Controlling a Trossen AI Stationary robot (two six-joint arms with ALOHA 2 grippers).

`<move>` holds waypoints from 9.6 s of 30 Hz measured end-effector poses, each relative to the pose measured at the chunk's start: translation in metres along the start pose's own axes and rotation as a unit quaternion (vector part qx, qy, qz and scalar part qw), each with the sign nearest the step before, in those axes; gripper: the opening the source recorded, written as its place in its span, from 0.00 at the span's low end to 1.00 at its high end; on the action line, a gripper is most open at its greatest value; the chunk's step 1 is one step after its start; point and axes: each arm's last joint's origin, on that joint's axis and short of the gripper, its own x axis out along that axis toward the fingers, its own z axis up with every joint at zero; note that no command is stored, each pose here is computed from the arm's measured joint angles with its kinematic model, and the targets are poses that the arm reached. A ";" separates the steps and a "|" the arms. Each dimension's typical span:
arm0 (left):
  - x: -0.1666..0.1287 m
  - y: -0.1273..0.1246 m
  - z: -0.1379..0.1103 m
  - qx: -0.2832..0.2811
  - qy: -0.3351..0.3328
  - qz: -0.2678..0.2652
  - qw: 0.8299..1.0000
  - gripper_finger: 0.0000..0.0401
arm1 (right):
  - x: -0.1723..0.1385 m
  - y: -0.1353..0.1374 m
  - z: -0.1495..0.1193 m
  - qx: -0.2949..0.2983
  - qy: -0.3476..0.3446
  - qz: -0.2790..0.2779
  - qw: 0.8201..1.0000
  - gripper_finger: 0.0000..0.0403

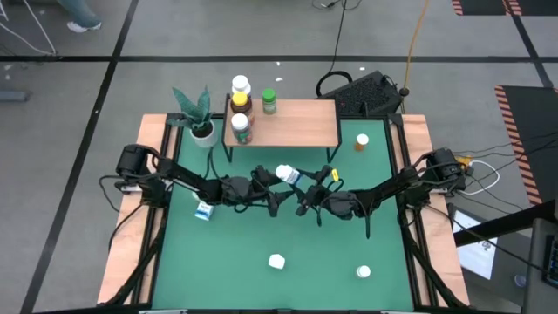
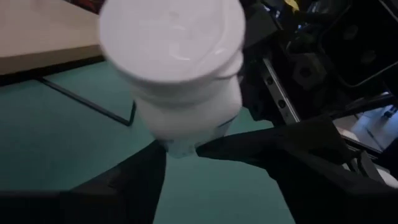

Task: Pick and place medicine bottles onto shelf by color
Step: Put the top right white blue pill bottle on the shelf aligned with the green pill bottle, then put the bottom white blue pill bottle on the shelf aligned with the white blue pill bottle

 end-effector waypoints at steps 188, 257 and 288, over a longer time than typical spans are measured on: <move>-0.048 0.013 0.027 0.199 0.277 0.003 0.940 0.78 | 0.077 -0.084 0.093 0.051 0.220 0.314 0.922 0.45; -0.098 0.031 0.028 0.188 0.251 0.029 0.949 0.74 | 0.191 -0.220 0.095 0.055 0.125 0.260 0.956 0.64; -0.150 0.026 0.004 -0.018 0.494 0.222 0.840 0.74 | 0.020 -0.070 0.004 0.144 0.063 0.320 0.934 0.64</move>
